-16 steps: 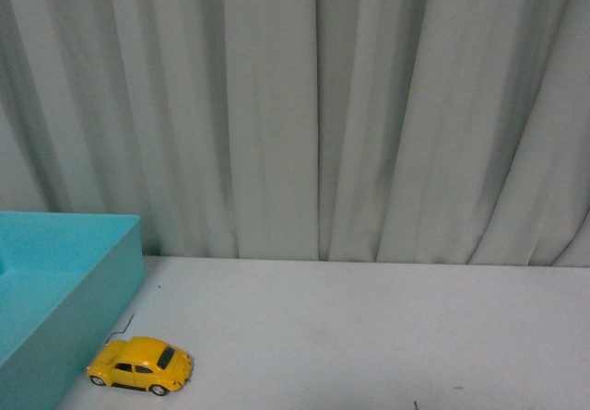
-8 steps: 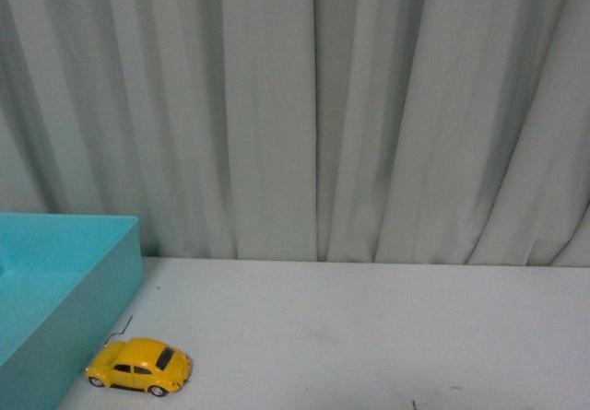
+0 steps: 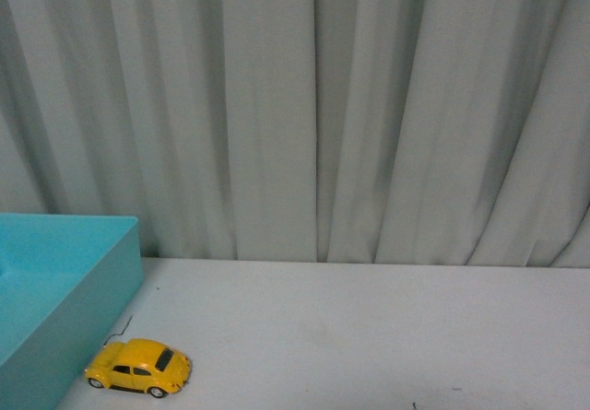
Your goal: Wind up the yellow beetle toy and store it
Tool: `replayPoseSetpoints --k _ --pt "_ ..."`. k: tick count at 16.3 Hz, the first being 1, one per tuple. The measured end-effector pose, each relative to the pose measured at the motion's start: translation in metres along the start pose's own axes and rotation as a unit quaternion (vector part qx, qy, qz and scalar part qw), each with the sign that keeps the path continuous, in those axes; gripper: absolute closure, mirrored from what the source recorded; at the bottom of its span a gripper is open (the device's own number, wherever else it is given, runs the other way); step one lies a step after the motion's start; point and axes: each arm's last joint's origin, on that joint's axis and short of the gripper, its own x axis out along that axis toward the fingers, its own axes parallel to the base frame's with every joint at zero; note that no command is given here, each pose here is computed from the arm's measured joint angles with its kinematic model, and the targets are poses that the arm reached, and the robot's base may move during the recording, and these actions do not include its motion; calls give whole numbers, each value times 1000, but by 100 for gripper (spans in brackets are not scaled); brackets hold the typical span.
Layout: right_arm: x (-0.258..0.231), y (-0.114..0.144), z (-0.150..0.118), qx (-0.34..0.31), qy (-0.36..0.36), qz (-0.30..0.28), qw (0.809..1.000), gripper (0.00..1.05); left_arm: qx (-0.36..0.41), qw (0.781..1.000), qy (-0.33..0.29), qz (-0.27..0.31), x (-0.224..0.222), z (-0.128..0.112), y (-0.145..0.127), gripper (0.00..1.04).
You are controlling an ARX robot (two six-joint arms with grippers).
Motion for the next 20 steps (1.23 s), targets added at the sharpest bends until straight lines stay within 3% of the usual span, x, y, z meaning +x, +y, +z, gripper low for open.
replayPoseSetpoints --k 3,4,6,7,8,9,11,15,18,20 --pt "0 0 0 0 0 0 1000 8 0 1000 0 0 0 0 0 7" --pt "0 0 0 0 0 0 1000 5 0 1000 0 0 0 0 0 7" --pt "0 0 0 0 0 0 1000 7 -2 1000 4 0 0 -1 0 7" --pt "0 0 0 0 0 0 1000 7 -36 995 95 15 -1 -1 -1 7" --pt "0 0 0 0 0 0 1000 7 -78 976 202 40 4 5 -1 7" --pt "0 0 0 0 0 1 1000 7 -112 962 243 55 10 12 -2 7" --pt "0 0 0 0 0 0 1000 7 -158 955 240 69 29 28 -3 7" --pt "0 0 0 0 0 1 1000 7 -150 964 216 49 78 55 -1 7" --pt "0 0 0 0 0 0 1000 7 -76 972 224 11 132 67 -4 7" --pt "0 0 0 0 0 0 1000 7 13 972 231 -43 180 75 -15 7"
